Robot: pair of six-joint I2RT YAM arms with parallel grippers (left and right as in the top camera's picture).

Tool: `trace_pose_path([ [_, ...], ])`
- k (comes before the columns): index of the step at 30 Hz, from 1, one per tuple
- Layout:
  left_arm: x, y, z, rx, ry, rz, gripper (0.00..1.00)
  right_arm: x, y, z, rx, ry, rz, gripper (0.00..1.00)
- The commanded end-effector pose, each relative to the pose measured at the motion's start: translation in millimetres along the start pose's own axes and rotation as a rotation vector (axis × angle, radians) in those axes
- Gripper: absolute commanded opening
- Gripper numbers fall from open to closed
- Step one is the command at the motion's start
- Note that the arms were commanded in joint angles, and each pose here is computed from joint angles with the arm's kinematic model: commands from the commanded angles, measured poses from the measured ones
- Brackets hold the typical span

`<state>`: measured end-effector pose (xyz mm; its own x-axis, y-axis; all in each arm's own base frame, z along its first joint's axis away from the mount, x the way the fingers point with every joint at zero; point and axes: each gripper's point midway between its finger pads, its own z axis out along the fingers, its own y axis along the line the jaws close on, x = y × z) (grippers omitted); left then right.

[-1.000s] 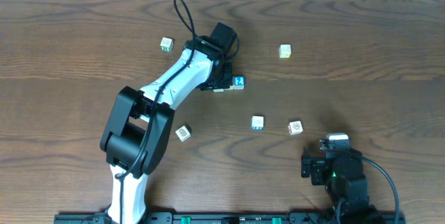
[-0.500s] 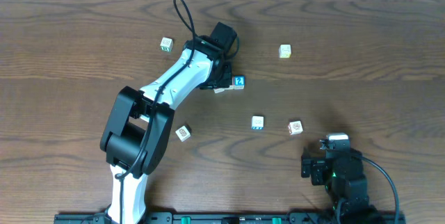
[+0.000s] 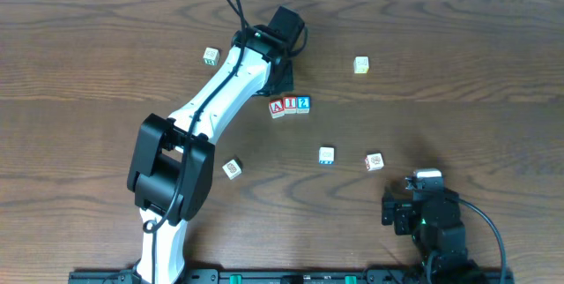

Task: Spell out Ai2
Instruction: 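Lower the 'A' block left of the red '1' block and open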

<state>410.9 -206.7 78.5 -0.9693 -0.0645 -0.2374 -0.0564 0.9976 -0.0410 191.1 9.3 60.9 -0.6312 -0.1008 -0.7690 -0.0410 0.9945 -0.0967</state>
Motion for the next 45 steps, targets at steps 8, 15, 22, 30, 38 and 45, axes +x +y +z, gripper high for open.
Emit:
trace_pose_path([
  [8, 39, 22, 32, -0.08, 0.11, -0.131, 0.06, 0, -2, 0, 0.008, -0.001, -0.007, 0.99],
  [15, 50, 17, 45, -0.043, 0.139, -0.167, 0.06, 0, -2, 0, 0.008, -0.002, -0.007, 0.99],
  [22, 43, 13, 46, -0.022, 0.111, -0.169, 0.06, 0, -2, 0, 0.008, -0.002, -0.007, 0.99],
  [30, 41, 10, 50, -0.01, 0.107, -0.166, 0.06, 0, -2, 0, 0.008, -0.002, -0.007, 0.99],
  [38, 44, 12, 50, -0.02, 0.117, -0.163, 0.06, 0, -2, 0, 0.008, -0.001, -0.007, 0.99],
  [45, 49, 14, 58, -0.02, 0.118, -0.173, 0.06, 0, -2, 0, 0.008, -0.002, -0.007, 0.99],
])
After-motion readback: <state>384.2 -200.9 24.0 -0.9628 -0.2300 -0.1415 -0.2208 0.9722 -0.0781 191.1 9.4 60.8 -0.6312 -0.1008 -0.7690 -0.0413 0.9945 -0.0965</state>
